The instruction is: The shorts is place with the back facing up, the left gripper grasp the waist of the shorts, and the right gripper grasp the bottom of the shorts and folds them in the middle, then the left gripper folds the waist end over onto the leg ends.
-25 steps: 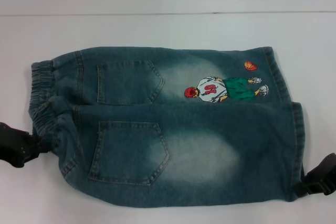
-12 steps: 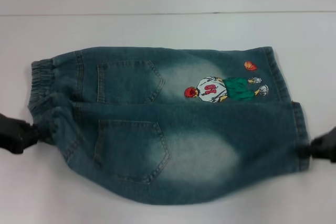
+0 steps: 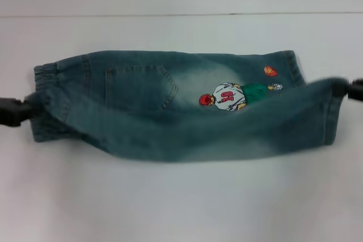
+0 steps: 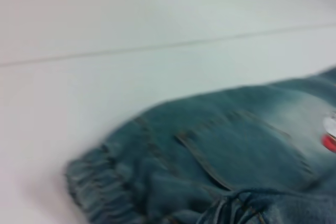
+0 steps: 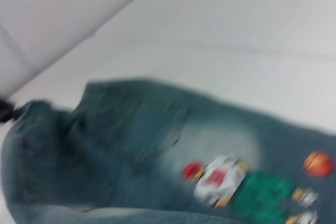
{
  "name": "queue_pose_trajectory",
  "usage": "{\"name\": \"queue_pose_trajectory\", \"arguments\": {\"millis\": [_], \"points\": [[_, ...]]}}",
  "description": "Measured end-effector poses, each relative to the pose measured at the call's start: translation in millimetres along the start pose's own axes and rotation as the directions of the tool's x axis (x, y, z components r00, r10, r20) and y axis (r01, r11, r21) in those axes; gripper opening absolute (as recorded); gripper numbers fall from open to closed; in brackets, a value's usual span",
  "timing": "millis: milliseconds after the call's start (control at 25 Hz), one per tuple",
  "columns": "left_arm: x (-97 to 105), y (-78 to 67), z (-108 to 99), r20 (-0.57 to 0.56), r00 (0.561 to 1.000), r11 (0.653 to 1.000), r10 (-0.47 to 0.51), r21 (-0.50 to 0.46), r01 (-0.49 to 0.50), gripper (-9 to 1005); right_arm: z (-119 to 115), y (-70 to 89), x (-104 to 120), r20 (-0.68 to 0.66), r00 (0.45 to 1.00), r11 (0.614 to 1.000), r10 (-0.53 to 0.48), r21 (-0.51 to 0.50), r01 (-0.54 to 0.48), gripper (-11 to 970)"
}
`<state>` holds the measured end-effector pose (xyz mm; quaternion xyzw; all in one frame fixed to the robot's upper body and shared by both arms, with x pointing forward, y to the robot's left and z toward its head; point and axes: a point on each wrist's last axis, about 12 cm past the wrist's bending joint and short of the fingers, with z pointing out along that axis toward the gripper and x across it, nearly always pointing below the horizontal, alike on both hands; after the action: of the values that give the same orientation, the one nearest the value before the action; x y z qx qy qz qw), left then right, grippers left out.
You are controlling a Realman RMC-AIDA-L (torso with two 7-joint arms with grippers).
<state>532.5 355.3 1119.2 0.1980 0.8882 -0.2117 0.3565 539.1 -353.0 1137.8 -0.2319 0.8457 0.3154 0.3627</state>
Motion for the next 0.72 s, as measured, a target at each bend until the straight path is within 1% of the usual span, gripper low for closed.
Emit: {"name": "queue_pose_trajectory", "arguments": {"millis": [160, 280, 440, 560, 720], "points": [[-5, 6.4, 3, 0.031, 0.999, 0.998, -0.029, -0.06, 0.031, 101, 9, -6.9, -3, 0.087, 0.996, 0.997, 0.007, 0.073, -0.013, 14], [-8, 9.4, 7, 0.054, 0.998, 0.995, -0.038, -0.092, 0.043, 113, 21, -15.3, -6, 0.106, 0.994, 0.99, 0.013, 0.14, -0.028, 13], [-12, 13.6, 15, 0.093, 0.994, 0.99, -0.062, -0.118, 0.073, 129, 38, -23.2, -7, 0.11, 0.994, 0.98, 0.02, 0.194, -0.041, 15], [-18, 13.7, 23, 0.098, 0.994, 0.989, -0.044, -0.137, 0.057, 141, 48, -27.5, -10, 0.111, 0.994, 0.972, 0.012, 0.231, -0.037, 16], [-26, 10.9, 37, 0.091, 0.996, 0.988, -0.013, -0.152, 0.027, 156, 60, -29.3, -15, 0.114, 0.993, 0.968, 0.002, 0.249, -0.031, 18]]}}
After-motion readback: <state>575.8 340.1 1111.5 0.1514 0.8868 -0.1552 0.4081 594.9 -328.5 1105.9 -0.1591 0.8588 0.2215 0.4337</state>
